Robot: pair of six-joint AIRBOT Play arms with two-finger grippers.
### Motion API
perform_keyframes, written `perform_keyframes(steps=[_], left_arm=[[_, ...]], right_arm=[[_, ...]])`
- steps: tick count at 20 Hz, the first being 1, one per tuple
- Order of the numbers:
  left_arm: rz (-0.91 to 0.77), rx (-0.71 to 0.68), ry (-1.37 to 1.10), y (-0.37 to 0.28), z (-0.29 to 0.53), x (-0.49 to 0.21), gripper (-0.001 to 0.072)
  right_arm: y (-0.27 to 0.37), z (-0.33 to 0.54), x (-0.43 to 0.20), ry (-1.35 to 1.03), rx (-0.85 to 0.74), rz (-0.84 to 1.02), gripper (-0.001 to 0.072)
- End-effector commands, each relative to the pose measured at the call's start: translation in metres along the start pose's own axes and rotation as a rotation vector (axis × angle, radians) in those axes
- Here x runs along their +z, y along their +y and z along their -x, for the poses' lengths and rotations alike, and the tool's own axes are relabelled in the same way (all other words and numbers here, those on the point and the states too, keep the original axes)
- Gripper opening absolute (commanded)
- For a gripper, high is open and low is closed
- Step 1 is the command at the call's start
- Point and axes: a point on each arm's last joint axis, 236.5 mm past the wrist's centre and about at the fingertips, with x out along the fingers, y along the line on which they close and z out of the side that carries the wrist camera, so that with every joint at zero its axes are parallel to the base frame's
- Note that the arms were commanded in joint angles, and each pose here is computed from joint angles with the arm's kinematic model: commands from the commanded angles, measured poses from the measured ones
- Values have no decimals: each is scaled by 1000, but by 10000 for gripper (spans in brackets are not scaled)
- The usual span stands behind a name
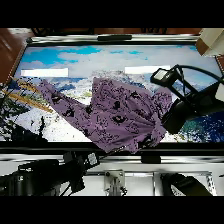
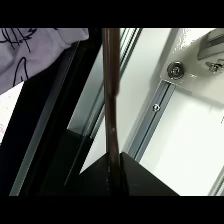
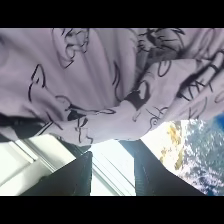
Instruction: Fold the shirts.
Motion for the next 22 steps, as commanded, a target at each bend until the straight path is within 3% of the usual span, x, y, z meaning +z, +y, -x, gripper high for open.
perform_keyframes(steps=[1,3,6,8,13,18,22], left_arm=[[31,-18,2,-4,0,0,47],[31,-20,2,-5,0,0,47],[31,-20,3,-5,0,-1,47],[31,-20,3,-5,0,-1,47],[31,-20,3,-5,0,-1,47],[37,-30,6,-7,0,-1,47],[36,-30,9,-7,0,-1,47]], right_arm=[[36,-25,-21,71,195,198,415],[53,-45,-31,102,290,233,539],[62,-68,-47,133,355,370,539],[51,-75,-42,102,311,479,539],[39,-81,-23,27,240,550,538],[15,-82,-31,90,145,501,538],[6,-54,-6,6,70,483,537]])
